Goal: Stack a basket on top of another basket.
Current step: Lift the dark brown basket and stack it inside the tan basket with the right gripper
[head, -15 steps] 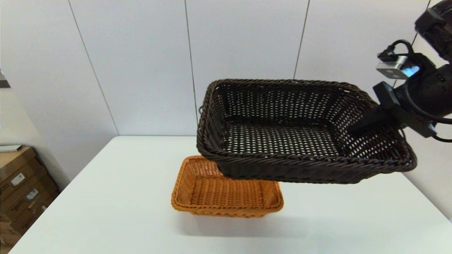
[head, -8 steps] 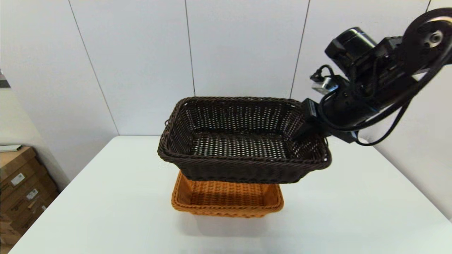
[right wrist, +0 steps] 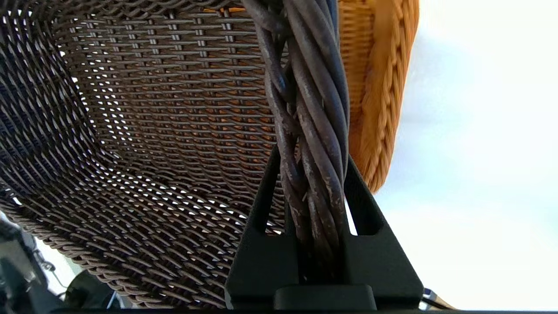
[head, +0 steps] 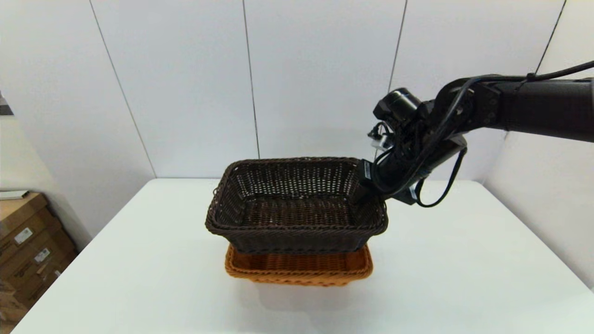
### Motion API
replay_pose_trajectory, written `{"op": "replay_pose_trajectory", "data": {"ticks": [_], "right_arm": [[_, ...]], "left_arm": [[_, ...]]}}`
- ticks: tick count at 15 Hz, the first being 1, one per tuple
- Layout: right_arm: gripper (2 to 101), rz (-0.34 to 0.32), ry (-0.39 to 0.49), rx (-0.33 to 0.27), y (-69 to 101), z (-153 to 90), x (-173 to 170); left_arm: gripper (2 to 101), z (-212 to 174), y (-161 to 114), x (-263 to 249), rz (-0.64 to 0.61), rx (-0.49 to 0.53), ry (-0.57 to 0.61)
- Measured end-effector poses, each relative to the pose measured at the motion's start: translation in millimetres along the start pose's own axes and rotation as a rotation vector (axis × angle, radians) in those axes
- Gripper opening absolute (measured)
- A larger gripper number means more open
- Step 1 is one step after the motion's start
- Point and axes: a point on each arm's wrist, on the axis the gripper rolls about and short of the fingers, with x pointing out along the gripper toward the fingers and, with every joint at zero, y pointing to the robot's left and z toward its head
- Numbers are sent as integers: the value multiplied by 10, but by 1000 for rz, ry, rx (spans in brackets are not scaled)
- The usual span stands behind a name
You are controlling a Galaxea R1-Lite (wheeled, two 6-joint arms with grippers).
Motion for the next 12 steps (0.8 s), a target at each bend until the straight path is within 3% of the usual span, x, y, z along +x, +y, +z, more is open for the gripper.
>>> {"op": "replay_pose_trajectory", "data": {"ticks": [12], "right_arm": [[145, -7, 26, 15, -49, 79, 341]], "left_arm": [[978, 0, 0, 0, 1, 0, 0]]}}
